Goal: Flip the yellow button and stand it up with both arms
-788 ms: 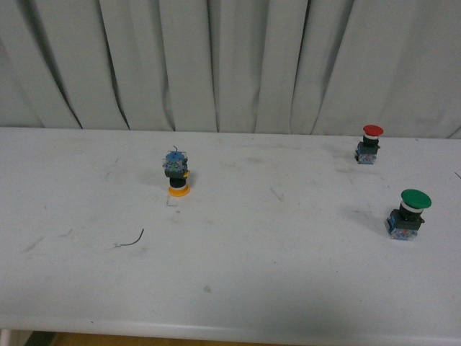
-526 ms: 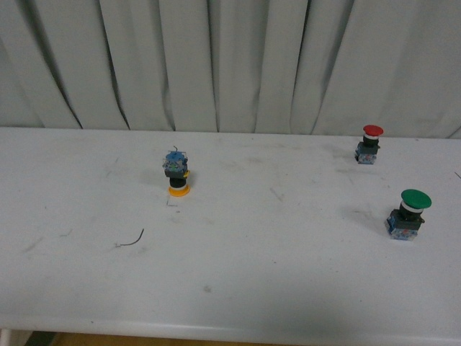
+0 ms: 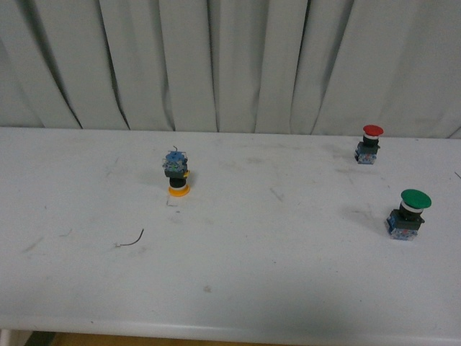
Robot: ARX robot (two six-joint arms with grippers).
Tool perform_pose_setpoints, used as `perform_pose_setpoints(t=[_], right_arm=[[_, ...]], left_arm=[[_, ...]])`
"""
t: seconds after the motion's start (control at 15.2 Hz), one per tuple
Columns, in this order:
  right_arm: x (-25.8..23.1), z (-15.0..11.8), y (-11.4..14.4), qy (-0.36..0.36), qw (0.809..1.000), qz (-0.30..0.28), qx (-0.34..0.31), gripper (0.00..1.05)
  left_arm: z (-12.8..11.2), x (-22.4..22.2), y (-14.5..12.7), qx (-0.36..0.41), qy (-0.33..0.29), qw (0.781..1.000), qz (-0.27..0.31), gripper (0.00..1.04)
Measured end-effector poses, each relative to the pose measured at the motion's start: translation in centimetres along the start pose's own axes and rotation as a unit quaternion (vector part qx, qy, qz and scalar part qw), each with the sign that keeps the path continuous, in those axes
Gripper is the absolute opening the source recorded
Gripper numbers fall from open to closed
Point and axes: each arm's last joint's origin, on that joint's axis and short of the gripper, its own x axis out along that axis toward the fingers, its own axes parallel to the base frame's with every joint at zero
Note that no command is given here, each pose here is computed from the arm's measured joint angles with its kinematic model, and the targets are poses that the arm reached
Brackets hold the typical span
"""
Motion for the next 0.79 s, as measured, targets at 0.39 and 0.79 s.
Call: perform_pose_setpoints(t=[0.39, 0.79], right_arm=[[0.0, 0.0, 0.0, 0.0, 1.0, 0.0, 0.0, 0.98], [0.0, 0.0, 0.0, 0.0, 1.0, 0.0, 0.0, 0.98]], left_arm=[[0.0, 0.0, 0.0, 0.0, 0.0, 1.0, 0.0, 0.98], [0.0, 0.0, 0.0, 0.0, 0.0, 1.0, 0.0, 0.98]])
